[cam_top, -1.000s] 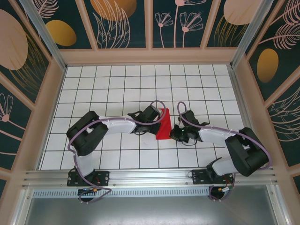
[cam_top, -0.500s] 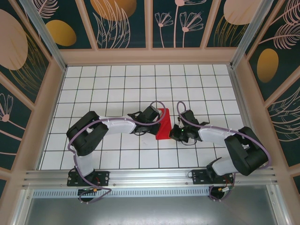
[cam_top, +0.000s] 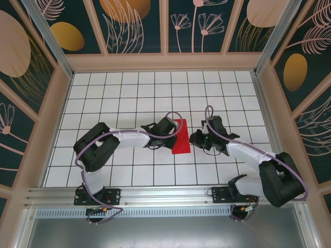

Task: Fold a paper plane with a square sheet of paper (fold left side to right side)
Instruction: Fold the triangle a second time at the center of the table.

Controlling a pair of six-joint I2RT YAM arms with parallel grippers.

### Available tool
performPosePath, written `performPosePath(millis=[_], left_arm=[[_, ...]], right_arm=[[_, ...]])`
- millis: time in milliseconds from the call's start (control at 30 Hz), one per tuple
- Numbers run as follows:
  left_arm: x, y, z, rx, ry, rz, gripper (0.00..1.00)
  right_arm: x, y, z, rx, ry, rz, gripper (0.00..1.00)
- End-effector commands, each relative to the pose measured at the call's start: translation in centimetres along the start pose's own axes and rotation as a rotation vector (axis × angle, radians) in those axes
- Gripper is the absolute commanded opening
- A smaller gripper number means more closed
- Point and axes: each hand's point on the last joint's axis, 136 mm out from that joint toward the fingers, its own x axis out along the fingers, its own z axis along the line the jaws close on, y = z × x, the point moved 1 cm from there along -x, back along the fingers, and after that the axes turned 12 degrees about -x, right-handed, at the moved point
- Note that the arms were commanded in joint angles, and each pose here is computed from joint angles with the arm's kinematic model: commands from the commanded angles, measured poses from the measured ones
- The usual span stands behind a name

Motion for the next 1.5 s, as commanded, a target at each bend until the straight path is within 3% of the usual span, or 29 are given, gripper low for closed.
performPosePath(millis=[0,267,600,1467], left_arm=[[0.8,0.8,0.8,-0.014,-0.008,0.027,0.07],[0.8,0.9,0.8,-0.014,-0.005,0.026,0.07],[0.9,0.9,0.8,-0.014,-0.006,0.028,0.07],[0.6,0.7,0.8,-0.012,-0.011,0.022,0.07]], right_arm=[[0.6,-2.3,2.1,0.009,-0.089,-0.050,0.06],[3.6,-4.1,3.5,-0.001,-0.111,-0.038,0.05],[6.6,-2.7,1.9,0.012,-0.044,0.053,0.06],[7.1,0.9,-3.3,0.020,0.123,0.121,0.06]])
